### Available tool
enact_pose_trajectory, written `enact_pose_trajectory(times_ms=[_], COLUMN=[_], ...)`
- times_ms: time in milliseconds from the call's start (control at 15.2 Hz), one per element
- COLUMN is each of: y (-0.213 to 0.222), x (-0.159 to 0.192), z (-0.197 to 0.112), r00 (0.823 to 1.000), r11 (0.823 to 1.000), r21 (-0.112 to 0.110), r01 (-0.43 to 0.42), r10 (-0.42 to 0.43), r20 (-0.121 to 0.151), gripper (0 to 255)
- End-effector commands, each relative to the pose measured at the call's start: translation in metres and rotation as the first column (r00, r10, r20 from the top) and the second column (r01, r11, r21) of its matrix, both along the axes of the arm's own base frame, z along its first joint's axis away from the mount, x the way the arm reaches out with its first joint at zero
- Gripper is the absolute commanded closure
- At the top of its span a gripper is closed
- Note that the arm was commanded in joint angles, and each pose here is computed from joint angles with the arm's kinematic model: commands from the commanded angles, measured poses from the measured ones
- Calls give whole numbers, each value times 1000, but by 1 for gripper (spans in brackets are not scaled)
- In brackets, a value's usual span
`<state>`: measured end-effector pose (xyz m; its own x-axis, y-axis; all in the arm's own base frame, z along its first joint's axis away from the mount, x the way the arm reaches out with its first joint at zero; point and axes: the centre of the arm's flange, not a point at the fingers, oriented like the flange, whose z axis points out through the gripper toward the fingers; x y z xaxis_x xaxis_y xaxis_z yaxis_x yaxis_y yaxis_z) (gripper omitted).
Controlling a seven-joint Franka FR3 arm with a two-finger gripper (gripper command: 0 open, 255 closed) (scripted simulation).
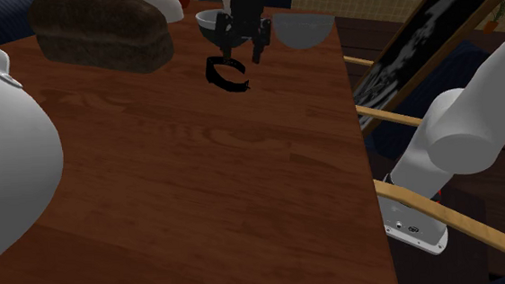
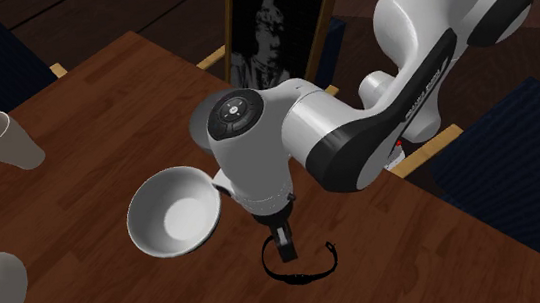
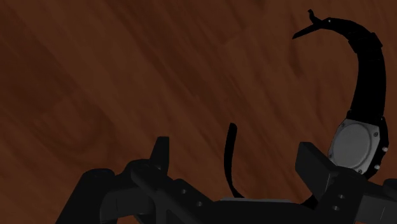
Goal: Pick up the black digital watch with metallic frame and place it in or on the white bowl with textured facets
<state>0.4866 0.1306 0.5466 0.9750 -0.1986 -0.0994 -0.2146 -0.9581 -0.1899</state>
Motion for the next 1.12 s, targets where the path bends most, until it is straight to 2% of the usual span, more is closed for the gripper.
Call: enact_pose_trajectory(times_ms=[0, 330, 396, 1056], y=[1, 1, 1, 1], x=[0, 0, 0, 0], z=[-2, -2, -3, 3], r00=[1000, 1000, 1000, 1000], r11=[1000, 1000, 1000, 1000], r21=[0, 0, 0, 0], r01=[0, 0, 0, 0], r10=[0, 0, 0, 0], r20=[0, 0, 0, 0], gripper=[0, 0, 255, 255])
